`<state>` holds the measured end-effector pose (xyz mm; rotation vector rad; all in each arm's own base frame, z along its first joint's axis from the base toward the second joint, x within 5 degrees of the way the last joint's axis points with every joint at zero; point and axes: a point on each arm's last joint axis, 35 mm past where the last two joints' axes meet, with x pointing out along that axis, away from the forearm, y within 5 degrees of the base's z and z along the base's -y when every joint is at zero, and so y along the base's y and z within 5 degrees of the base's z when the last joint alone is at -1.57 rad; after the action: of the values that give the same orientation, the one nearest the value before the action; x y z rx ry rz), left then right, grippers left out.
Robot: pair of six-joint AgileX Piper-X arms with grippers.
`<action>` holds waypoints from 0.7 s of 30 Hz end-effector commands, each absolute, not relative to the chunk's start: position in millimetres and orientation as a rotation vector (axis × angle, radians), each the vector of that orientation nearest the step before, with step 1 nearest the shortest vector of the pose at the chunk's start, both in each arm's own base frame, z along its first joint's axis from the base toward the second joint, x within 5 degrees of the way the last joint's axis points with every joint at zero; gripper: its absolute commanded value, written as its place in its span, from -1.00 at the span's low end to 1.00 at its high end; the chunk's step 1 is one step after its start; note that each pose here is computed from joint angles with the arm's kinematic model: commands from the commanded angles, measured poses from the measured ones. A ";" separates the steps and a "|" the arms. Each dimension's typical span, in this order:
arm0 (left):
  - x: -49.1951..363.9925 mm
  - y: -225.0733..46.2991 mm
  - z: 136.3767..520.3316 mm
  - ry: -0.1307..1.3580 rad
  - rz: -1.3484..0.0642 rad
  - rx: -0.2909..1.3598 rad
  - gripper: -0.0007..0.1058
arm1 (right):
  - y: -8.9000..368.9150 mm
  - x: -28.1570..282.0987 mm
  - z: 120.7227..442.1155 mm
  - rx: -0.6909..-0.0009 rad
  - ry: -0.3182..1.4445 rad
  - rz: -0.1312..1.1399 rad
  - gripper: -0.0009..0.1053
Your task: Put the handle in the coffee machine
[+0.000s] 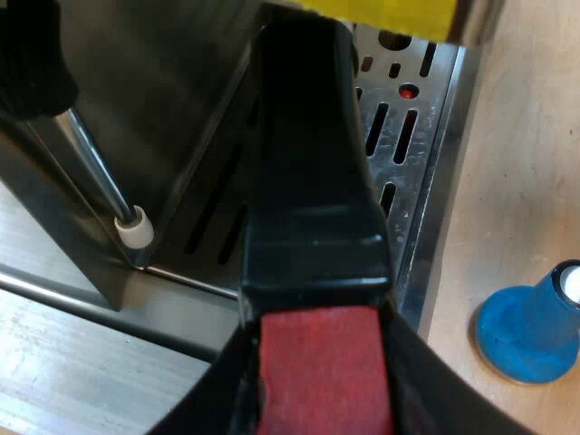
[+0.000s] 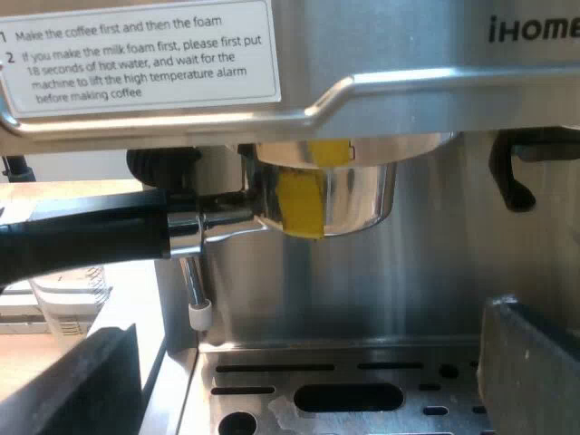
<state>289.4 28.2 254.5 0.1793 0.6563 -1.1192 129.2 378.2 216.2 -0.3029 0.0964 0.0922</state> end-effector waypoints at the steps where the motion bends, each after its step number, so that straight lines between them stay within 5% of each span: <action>1: 289.8 20.4 272.2 0.460 -1.225 0.106 -0.96 | 377.5 131.8 219.0 -0.300 0.092 0.081 0.46; 21: 297.0 14.0 273.2 0.454 -1.215 0.142 -0.96 | 377.5 131.8 219.0 -0.300 0.092 0.081 0.46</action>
<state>296.0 19.4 254.5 0.2174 0.6201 -1.1380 129.2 378.2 216.2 -0.3029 0.0964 0.0922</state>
